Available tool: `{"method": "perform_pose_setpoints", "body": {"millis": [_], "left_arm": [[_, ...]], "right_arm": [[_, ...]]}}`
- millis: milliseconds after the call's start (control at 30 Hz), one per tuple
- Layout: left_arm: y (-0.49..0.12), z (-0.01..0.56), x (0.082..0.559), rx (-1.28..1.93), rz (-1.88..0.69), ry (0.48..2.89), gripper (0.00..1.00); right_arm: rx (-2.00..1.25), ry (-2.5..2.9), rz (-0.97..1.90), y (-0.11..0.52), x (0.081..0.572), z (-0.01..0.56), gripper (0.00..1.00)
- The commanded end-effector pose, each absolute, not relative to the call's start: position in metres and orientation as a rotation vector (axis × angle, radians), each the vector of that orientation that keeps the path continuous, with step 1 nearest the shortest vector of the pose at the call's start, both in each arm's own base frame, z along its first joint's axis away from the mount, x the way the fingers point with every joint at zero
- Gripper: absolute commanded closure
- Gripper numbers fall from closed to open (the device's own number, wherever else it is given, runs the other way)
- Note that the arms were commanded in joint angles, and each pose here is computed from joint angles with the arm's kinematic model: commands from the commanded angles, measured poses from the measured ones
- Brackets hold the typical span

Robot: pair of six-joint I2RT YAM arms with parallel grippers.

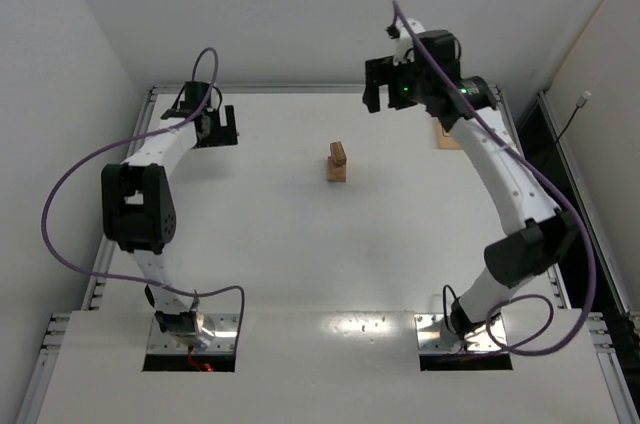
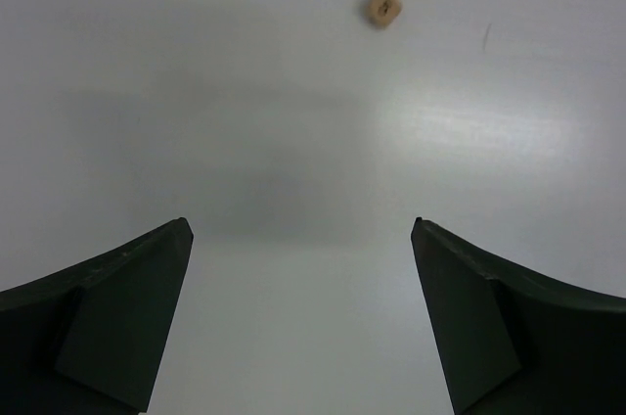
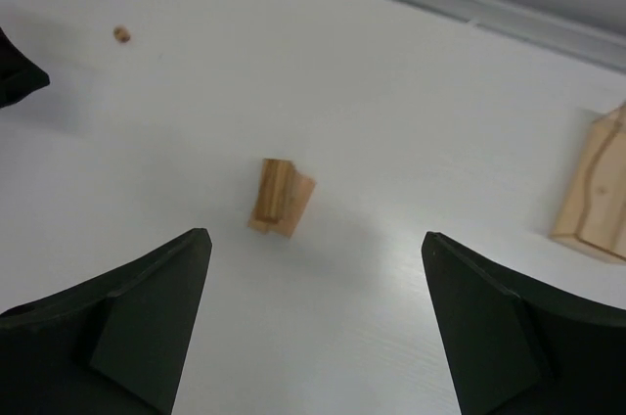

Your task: Build the wood block tower

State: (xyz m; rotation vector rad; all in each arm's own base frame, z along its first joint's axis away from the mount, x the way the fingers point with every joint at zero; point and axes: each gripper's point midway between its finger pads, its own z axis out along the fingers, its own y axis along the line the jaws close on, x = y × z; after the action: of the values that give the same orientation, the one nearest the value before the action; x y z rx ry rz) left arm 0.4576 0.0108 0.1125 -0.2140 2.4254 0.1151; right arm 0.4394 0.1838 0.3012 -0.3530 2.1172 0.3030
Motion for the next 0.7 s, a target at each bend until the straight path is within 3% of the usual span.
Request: {"method": "perform_pose_setpoints", "body": {"millis": [0,300,667], "left_arm": [[0.007,0.113,0.507,-0.104,0.024,2.382,0.07],[-0.009,0.078,0.586,-0.001,-0.112,2.372,0.2],[-0.002,0.047,0.599,0.02,-0.065,2.419,0.42]], "right_arm": [[-0.403,2.057,0.244,0.156,0.436,0.31,0.12],[-0.282,2.096,0.218,0.101,0.432,0.297,0.12],[-0.172,2.143,0.254,0.081,0.444,0.283,0.12]]}}
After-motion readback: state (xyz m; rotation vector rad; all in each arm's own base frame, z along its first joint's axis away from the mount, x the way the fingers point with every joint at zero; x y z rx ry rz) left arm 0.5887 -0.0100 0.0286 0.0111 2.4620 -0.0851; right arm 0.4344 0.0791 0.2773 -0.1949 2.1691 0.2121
